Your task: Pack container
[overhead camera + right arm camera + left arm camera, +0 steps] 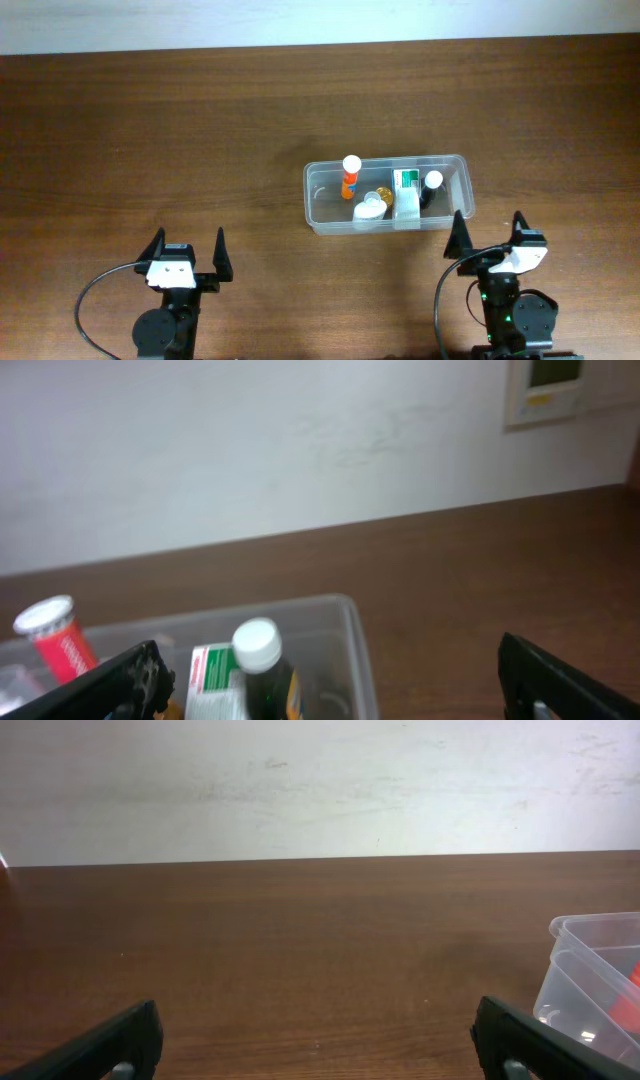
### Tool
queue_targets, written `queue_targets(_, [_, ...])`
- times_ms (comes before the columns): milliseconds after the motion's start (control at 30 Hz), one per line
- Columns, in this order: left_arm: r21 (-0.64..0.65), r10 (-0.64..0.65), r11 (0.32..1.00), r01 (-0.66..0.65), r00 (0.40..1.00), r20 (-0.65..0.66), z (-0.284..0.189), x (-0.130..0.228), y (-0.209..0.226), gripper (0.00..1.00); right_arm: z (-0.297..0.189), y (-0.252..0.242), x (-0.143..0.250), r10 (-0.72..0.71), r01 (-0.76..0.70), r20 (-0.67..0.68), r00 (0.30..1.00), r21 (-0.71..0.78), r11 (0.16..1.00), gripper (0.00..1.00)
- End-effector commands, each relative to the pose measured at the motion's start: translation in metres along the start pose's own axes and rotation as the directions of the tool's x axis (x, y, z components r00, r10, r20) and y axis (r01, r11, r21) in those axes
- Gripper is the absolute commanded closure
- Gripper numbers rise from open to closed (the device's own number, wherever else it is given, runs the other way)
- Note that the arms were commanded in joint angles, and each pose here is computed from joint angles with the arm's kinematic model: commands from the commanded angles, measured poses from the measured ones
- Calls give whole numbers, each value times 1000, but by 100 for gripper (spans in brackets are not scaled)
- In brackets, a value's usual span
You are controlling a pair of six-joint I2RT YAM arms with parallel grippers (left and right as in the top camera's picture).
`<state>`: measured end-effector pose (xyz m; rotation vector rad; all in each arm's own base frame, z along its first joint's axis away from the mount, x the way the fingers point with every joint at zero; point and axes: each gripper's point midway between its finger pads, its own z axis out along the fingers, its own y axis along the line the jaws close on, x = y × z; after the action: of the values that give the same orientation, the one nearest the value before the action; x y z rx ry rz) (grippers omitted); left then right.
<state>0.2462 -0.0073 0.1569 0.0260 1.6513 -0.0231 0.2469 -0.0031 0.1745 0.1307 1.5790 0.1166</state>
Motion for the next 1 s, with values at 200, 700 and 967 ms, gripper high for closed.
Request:
queue_targets(200, [11,15,1000,-15,1000,2,0,0,-2,1,-2,23,22,-60,52,-74,995,-110,993,2])
queue_targets(700, [11,15,1000,-15,1000,2,0,0,-2,1,-2,24,22,-58,50,-72,996,-114,992,2])
queue_targets(967, [11,15,1000,-15,1000,2,0,0,-2,1,-2,24,22,-59,50,-72,996,-114,992,2])
